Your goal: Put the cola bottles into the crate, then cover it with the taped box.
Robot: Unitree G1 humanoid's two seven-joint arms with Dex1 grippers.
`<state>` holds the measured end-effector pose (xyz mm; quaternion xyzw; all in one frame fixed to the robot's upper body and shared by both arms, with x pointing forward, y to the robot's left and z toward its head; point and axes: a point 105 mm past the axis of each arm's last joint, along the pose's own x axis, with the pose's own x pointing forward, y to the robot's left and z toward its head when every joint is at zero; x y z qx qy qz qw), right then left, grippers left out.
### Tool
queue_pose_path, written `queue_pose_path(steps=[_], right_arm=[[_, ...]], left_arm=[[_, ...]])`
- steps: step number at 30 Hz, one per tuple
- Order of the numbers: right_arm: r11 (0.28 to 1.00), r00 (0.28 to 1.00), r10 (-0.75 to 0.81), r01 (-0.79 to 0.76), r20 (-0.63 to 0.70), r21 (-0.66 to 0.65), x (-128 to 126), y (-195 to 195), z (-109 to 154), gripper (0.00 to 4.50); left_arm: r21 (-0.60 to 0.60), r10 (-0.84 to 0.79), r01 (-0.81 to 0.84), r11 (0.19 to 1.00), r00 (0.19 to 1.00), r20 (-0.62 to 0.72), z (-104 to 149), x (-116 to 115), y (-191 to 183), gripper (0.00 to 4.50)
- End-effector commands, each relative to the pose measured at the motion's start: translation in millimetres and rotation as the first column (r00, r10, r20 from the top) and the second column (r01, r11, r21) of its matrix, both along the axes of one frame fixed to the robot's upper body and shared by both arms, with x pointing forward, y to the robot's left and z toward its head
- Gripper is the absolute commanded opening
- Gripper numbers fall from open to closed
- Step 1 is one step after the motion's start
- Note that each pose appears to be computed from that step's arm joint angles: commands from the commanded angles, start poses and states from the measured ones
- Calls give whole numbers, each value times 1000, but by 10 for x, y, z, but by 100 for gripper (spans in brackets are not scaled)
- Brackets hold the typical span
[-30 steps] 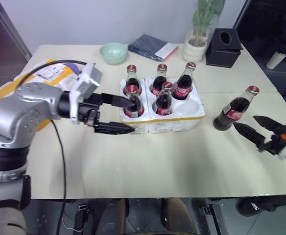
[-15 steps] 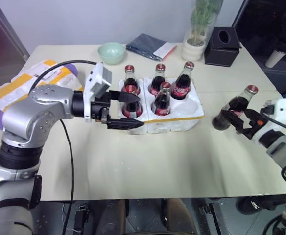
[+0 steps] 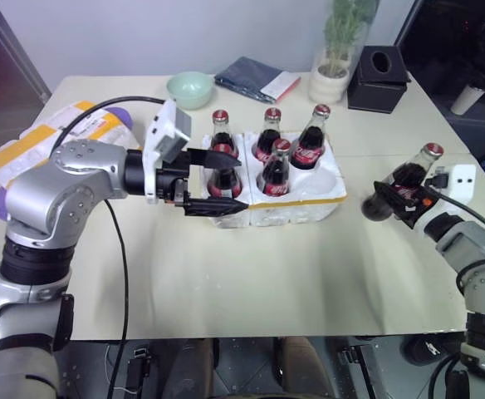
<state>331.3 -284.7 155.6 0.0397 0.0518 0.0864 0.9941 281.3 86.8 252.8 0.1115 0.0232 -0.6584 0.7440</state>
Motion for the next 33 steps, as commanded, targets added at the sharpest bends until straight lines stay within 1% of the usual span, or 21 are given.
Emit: queue_pose_path(steps=[1,5,8,10,13,17,20,23,26,29,33], right_arm=[[998,984,35,-24,175,-62,-48,61,525,281],[990,947,138,-132,289,-39,-126,266,938,281],[951,885,290,-308,365,-7,-246,564,1273,281],[912,845,387,-410,370,-18,-309,767,1373,281],[870,809,477,-491,342,-53,-315,1003,1401,281],[830,789,548,-553,277,-67,-258,1203,1299,281],[824,801,567,-557,193,-107,-184,1248,1115,281],[819,807,573,-554,144,-151,-112,1282,985,281],[808,805,584,-566,101,-164,-27,1334,849,281],[806,810,584,-570,58,-160,52,1343,714,281],[824,832,555,-551,-5,-135,199,1311,536,281]], left_arm=[[-20,0,1,1000,999,51,129,-9,11,450],[-24,26,-25,999,999,46,121,12,53,450],[-27,40,-39,999,998,42,115,18,88,450],[-27,45,-44,999,998,42,108,15,99,450],[-29,52,-51,998,998,45,108,19,101,450],[-30,58,-57,998,997,53,109,29,94,450],[-34,62,-60,998,996,62,121,32,93,450],[-36,65,-62,997,996,67,130,29,96,450],[-35,67,-65,997,995,73,131,30,94,450],[-35,68,-66,997,995,78,133,26,92,450],[-35,72,-70,997,994,82,142,40,92,450]])
